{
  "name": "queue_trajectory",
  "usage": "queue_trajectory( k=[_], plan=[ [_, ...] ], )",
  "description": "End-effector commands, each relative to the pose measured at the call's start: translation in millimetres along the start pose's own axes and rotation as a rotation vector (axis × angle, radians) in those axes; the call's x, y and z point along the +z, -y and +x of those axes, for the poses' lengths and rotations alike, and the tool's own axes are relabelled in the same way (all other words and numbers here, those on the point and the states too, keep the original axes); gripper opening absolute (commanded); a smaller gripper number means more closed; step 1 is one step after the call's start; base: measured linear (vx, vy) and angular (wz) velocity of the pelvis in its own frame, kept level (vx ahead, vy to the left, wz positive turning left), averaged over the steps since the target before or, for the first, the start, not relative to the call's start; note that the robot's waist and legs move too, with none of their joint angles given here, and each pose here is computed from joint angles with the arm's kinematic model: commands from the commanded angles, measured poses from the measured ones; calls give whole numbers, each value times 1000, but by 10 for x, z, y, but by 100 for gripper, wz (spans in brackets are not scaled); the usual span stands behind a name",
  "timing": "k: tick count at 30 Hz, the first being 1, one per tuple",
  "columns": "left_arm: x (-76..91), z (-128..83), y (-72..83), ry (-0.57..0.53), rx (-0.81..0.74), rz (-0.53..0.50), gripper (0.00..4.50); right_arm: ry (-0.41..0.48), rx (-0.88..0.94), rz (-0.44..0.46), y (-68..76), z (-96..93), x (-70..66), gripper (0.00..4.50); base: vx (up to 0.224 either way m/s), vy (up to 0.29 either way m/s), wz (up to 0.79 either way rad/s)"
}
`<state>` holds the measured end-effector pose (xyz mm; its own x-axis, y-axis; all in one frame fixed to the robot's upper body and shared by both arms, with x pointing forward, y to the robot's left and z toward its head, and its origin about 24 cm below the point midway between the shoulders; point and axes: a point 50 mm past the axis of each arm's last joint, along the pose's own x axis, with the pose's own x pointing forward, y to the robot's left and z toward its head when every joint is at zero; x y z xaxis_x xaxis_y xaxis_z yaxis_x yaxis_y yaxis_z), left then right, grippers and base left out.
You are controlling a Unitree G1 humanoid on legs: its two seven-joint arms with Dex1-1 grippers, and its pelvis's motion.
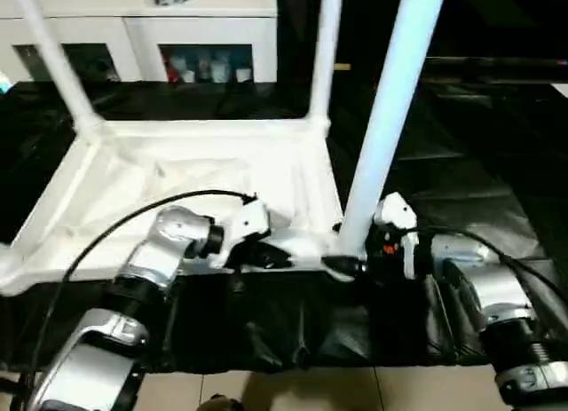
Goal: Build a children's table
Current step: Rotate leg to tighten
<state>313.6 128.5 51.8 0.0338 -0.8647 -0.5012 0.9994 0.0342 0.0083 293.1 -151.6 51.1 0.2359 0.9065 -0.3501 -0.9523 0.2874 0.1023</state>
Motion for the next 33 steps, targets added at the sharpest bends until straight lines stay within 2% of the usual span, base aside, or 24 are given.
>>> queue_trajectory(
  k=[1, 9, 11, 14, 15, 19, 24, 28, 30, 31, 33],
  plan=[
    [128, 43, -25, 53, -14, 45, 0, -24, 194, -15, -173, 213, 2, 344, 0, 0, 0],
    [109, -22, -37, 36, -31, 38, 0, -40, 254, -10, -225, 238, -29, 289, 0, 0, 0],
    [110, -19, -42, 52, -15, 27, 0, -24, 253, 5, -255, 250, -39, 264, 0, 0, 0],
    [119, 5, -45, 69, 7, 23, 0, -6, 234, 16, -288, 256, -54, 254, 0, 0, 0],
    [130, 41, -58, 79, 50, 21, 0, 29, 165, 49, -290, 275, -70, 254, 0, 0, 0],
    [138, 137, -89, 49, 153, 22, 0, 70, -54, 93, -213, 340, -108, 250, 0, 0, 0],
    [230, 382, -105, 70, 285, -27, 0, 77, -353, 182, -102, 516, -143, 249, 0, 0, 0],
    [355, 627, -48, 91, 333, -23, 0, 103, -517, 227, -60, 775, -48, 249, 0, 0, 0],
    [393, 672, -37, 103, 340, -21, 0, 118, -531, 218, -69, 855, 12, 249, 0, 0, 0],
    [441, 699, -33, 125, 343, -25, 0, 144, -514, 186, -94, 926, 93, 249, 0, 0, 0],
    [459, 699, -38, 131, 348, -24, 0, 158, -503, 175, -103, 938, 123, 305, 0, 0, 0]
  ],
)
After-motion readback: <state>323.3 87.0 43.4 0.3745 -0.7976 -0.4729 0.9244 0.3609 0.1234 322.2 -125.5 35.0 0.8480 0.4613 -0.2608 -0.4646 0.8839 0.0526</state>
